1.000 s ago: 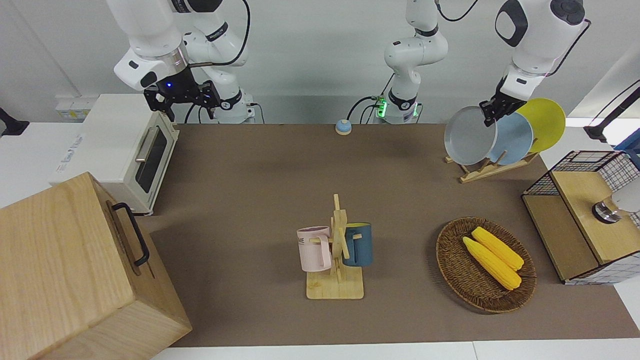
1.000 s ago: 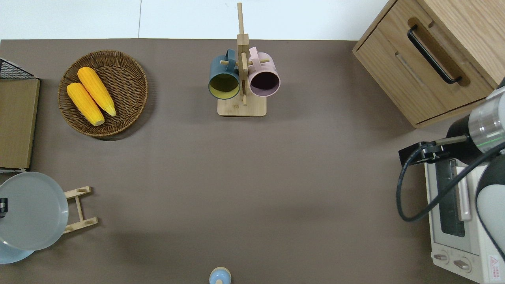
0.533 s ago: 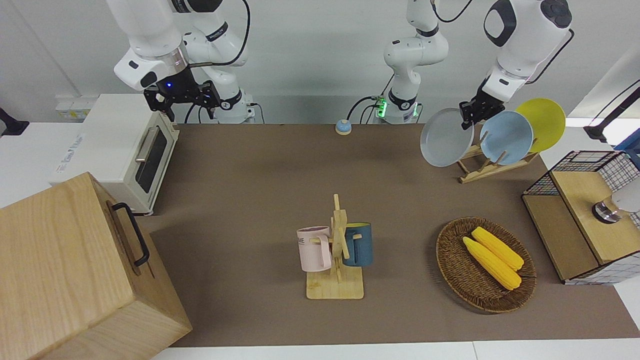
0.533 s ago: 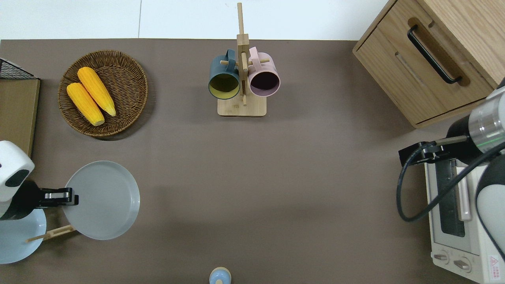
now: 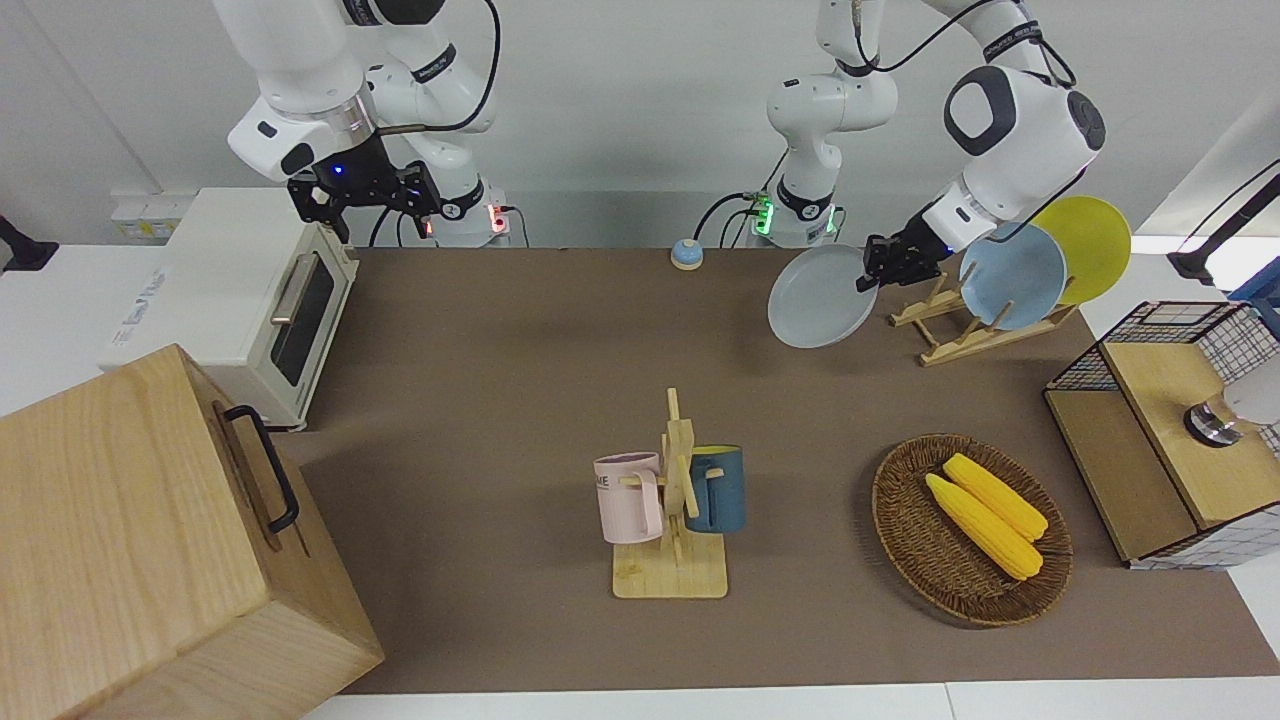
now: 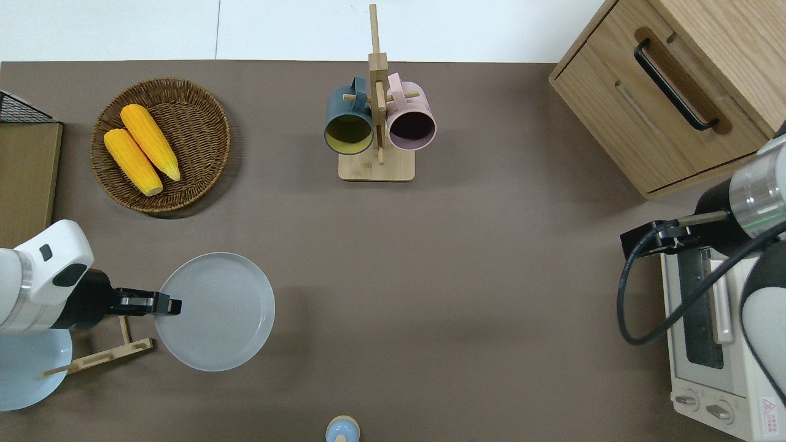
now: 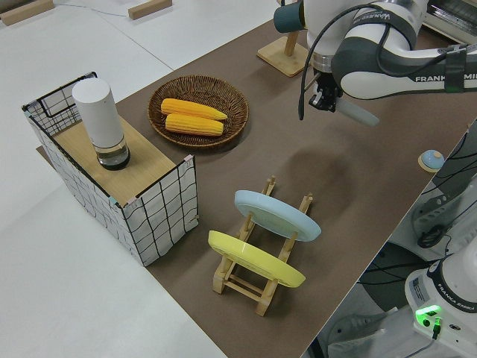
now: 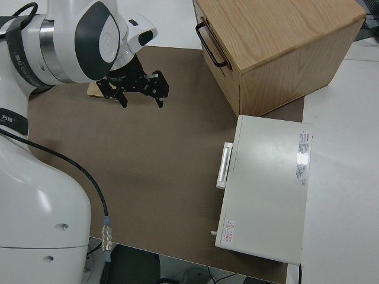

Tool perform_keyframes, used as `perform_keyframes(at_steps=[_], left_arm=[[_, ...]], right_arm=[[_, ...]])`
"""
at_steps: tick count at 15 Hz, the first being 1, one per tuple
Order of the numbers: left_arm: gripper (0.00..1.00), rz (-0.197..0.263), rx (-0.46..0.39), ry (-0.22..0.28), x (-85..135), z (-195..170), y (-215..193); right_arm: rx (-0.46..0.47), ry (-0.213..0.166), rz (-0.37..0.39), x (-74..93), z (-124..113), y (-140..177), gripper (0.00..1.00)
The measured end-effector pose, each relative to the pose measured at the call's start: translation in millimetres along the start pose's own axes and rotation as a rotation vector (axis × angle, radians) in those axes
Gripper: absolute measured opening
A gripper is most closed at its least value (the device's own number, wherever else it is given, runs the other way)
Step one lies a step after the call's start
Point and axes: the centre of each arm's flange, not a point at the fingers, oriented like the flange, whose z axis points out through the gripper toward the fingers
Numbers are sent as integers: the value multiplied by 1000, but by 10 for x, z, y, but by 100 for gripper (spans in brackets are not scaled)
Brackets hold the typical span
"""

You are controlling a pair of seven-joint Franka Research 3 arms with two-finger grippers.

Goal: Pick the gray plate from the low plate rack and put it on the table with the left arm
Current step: 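Carry the gray plate with the left gripper away from the rack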

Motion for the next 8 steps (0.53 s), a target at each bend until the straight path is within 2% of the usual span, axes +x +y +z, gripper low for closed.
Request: perform_keyframes(at_steps=[4, 8], left_arm=[[13, 5, -39, -19, 42, 343, -366], [13, -13, -44, -24, 99, 672, -551]], right_arm=[[0, 0, 0, 0, 0, 0, 99], [0, 0, 0, 0, 0, 0, 99]])
